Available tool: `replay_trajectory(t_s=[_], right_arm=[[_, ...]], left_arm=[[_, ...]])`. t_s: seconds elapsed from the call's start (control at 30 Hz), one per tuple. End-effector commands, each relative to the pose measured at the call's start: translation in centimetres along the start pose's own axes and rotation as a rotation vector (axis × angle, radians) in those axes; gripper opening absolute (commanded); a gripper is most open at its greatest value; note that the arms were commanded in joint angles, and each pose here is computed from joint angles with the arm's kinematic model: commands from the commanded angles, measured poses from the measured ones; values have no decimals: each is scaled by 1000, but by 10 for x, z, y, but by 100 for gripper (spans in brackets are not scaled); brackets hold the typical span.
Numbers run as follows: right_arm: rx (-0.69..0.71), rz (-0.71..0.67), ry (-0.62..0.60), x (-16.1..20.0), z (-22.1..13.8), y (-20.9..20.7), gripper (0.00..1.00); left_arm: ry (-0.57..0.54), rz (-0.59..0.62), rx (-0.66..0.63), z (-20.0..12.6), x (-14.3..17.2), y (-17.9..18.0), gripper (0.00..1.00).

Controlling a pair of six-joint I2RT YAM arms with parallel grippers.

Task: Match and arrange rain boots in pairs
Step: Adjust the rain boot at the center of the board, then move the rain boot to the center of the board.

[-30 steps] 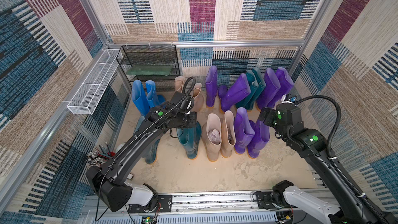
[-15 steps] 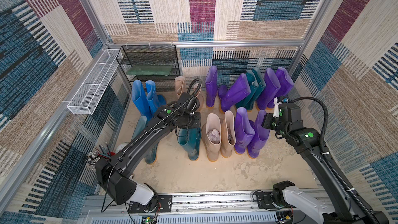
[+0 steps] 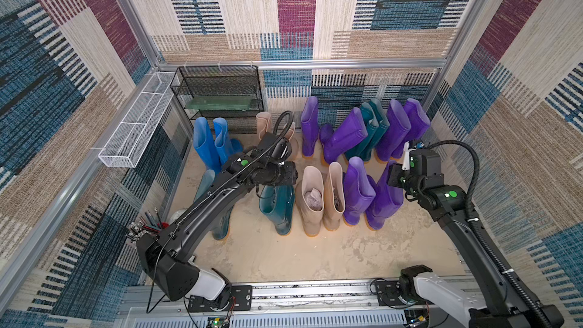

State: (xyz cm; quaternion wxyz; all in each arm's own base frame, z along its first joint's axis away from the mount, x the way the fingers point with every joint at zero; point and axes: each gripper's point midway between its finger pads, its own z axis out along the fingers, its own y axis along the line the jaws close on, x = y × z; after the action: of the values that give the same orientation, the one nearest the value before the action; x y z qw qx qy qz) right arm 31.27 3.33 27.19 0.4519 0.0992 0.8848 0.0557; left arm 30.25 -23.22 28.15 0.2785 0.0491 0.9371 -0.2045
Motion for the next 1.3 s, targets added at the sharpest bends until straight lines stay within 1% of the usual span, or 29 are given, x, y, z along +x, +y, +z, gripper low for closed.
replay_trajectory(t_s=[0.0,0.03,0.1,0.17,0.27,0.4,0.5,0.57,0.67,0.73,0.8,0.83,0.9,0.93,1.0,1.1,1.2,1.27], right_arm=[[-11,17,-99,-27,-19,2,69],[-4,19,-128,-35,-28,1,74],[-4,24,-171,-48,-41,1,80],[-58,27,-201,-58,-54,11,81],[-202,28,-235,-68,-76,51,82],[-275,-25,-291,-71,-99,102,84],[-310,-64,-285,-68,-104,136,85],[-375,-89,-276,-60,-109,166,85],[-496,-138,-254,-38,-121,225,88],[-584,-206,-224,-14,-131,274,92],[-597,-258,-192,4,-127,308,93],[-613,-276,-173,12,-124,324,94],[-655,-308,-133,29,-116,356,99],[-670,-318,-114,36,-112,368,100],[-679,-360,-87,50,-104,393,95],[-612,-384,-45,65,-75,412,95],[-561,-422,29,84,-54,426,95],[-520,-444,64,98,-38,430,95]], left_arm=[[-75,56,-36,-27,-13,5,71],[-91,68,-44,-34,-15,7,76],[-114,77,-63,-43,-18,10,79],[-120,86,-78,-47,-18,14,79],[-141,93,-155,-55,-19,29,79],[-170,83,-182,-67,-23,38,80],[-175,72,-192,-72,-23,41,79],[-202,69,-227,-84,-25,48,79],[-275,71,-338,-115,-31,70,80],[-290,47,-454,-133,-29,99,82],[-276,-10,-566,-142,-20,135,84],[-264,-53,-594,-146,-15,151,84],[-252,-142,-638,-149,0,182,91],[-248,-183,-664,-151,6,194,91],[-247,-224,-696,-154,17,208,92],[-238,-255,-721,-153,28,220,95],[-231,-261,-731,-151,36,227,97],[-216,-259,-718,-143,41,230,99]])
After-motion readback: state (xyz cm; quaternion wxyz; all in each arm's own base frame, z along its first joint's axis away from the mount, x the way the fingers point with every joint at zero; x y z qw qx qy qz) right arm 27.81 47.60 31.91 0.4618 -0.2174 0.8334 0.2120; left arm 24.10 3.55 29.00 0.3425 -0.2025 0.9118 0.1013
